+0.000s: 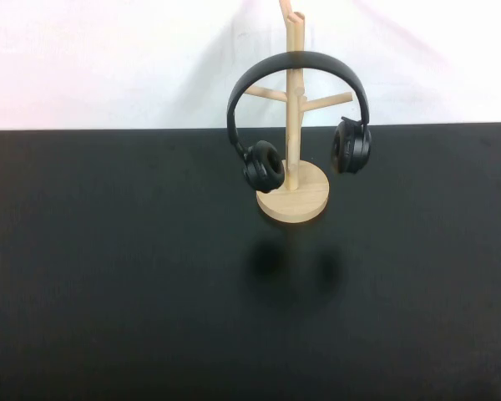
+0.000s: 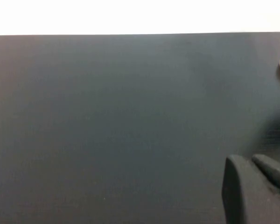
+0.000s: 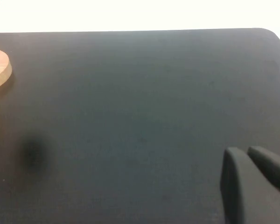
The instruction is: Take out the headphones from the headphone stand
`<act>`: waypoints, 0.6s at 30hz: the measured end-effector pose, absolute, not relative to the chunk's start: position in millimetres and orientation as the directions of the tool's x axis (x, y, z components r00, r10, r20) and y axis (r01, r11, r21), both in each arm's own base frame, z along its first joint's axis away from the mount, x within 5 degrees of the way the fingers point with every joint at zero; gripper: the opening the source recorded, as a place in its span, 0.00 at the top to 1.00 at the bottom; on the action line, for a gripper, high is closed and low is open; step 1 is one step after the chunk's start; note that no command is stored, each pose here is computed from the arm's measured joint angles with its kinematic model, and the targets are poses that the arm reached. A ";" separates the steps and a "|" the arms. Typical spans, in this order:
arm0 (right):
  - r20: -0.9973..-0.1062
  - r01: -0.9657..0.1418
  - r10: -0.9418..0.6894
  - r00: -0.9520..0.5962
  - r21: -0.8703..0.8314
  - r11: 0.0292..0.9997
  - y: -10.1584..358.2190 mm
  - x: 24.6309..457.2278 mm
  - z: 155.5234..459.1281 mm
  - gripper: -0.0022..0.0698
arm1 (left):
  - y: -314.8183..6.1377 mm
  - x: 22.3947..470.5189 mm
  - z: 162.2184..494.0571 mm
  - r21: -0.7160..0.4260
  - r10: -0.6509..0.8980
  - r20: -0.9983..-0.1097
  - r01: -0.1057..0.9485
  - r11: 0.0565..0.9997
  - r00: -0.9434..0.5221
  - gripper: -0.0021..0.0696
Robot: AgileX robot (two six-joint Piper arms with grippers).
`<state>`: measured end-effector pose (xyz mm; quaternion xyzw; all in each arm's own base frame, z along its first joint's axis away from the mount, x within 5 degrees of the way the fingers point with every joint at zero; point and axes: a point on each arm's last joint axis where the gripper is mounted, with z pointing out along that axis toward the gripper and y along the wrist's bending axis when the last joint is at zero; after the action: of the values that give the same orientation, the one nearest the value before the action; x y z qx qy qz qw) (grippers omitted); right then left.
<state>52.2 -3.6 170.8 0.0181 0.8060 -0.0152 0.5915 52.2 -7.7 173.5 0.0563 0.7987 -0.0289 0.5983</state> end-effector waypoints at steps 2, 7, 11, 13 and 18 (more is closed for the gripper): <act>-0.954 0.047 0.011 -0.300 -0.003 0.999 -3.6 52.2 170.8 0.98 | -7.7 52.2 173.5 0.021 0.055 -0.959 0.125 0.992 -0.278 0.98; -0.954 0.047 0.011 -0.300 -0.003 0.999 -3.6 52.2 170.8 0.98 | -7.7 52.2 173.5 0.021 0.055 -0.959 0.125 0.992 -0.278 0.98; -0.954 0.047 0.011 -0.300 -0.003 0.999 -3.6 52.2 170.8 0.98 | -7.7 52.2 173.5 0.021 0.055 -0.959 0.125 0.992 -0.278 0.98; -0.954 0.047 0.017 -0.300 0.003 0.999 -3.4 52.2 170.8 0.98 | -7.7 52.2 173.5 0.021 0.055 -0.959 0.125 0.992 -0.278 0.98; -0.955 0.043 0.059 -0.292 0.049 0.998 -1.8 52.4 171.3 0.98 | -7.7 52.2 173.5 0.021 0.055 -0.959 0.125 0.992 -0.278 0.98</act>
<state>52.4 -1.8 171.3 0.0317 0.8036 0.0068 0.5942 52.2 -7.7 173.5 0.0563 0.7987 -0.0289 0.5983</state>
